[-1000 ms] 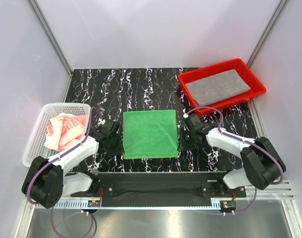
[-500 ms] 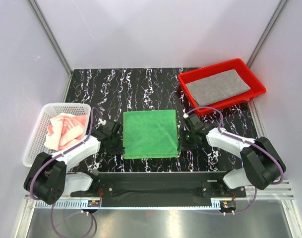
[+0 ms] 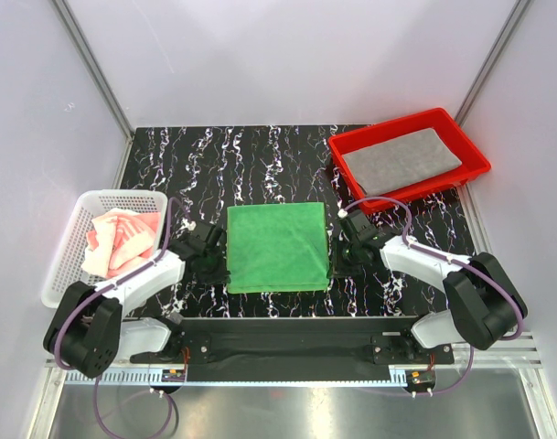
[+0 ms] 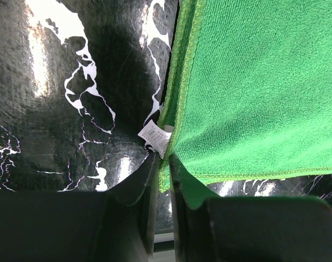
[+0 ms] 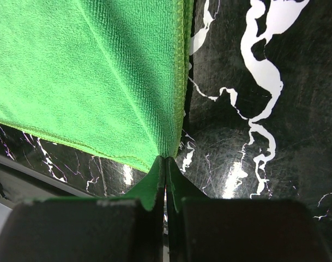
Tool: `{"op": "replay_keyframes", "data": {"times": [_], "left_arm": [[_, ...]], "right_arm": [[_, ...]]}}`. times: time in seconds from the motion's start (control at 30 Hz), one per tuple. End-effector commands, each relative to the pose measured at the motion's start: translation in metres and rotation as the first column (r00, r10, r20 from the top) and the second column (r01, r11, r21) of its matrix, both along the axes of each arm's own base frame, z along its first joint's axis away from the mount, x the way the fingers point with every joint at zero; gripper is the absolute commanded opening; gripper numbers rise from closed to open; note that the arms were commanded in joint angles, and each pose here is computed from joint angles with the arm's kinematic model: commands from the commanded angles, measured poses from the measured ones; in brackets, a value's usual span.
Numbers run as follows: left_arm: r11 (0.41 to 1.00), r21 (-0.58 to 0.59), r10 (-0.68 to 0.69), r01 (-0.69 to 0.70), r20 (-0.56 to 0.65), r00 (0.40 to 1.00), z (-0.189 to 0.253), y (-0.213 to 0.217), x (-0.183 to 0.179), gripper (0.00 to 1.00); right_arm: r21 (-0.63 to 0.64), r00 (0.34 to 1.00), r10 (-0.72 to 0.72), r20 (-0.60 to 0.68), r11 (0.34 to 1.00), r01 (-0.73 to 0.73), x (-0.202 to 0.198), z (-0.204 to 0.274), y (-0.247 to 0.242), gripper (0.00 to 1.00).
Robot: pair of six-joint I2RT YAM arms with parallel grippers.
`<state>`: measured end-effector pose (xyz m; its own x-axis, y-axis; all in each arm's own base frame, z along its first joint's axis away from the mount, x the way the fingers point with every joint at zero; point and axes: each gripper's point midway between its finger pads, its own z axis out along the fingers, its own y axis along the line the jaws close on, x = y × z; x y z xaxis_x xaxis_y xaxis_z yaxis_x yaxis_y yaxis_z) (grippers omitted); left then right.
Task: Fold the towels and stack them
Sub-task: Fold the towel
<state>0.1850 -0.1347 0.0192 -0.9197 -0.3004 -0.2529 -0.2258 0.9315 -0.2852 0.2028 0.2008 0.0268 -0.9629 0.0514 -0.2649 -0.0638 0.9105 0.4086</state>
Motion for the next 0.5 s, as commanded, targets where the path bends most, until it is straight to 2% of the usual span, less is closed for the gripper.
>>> {"op": "replay_keyframes", "data": {"times": [0.0,0.47], "left_arm": [[0.999,-0.045,0.003,-0.001,0.054,0.999,0.0172,-0.0088,0.0094,0.19],[0.998,-0.058,-0.004,0.007,0.056,0.998,0.0180,-0.0120,0.0078,0.20]], "right_arm": [[0.028,0.999,0.026,0.023,0.999,-0.027,0.0010,0.0043,0.0070,0.00],[0.034,0.999,0.029,0.026,0.999,-0.030,0.0018,0.0053,0.0084,0.00]]}}
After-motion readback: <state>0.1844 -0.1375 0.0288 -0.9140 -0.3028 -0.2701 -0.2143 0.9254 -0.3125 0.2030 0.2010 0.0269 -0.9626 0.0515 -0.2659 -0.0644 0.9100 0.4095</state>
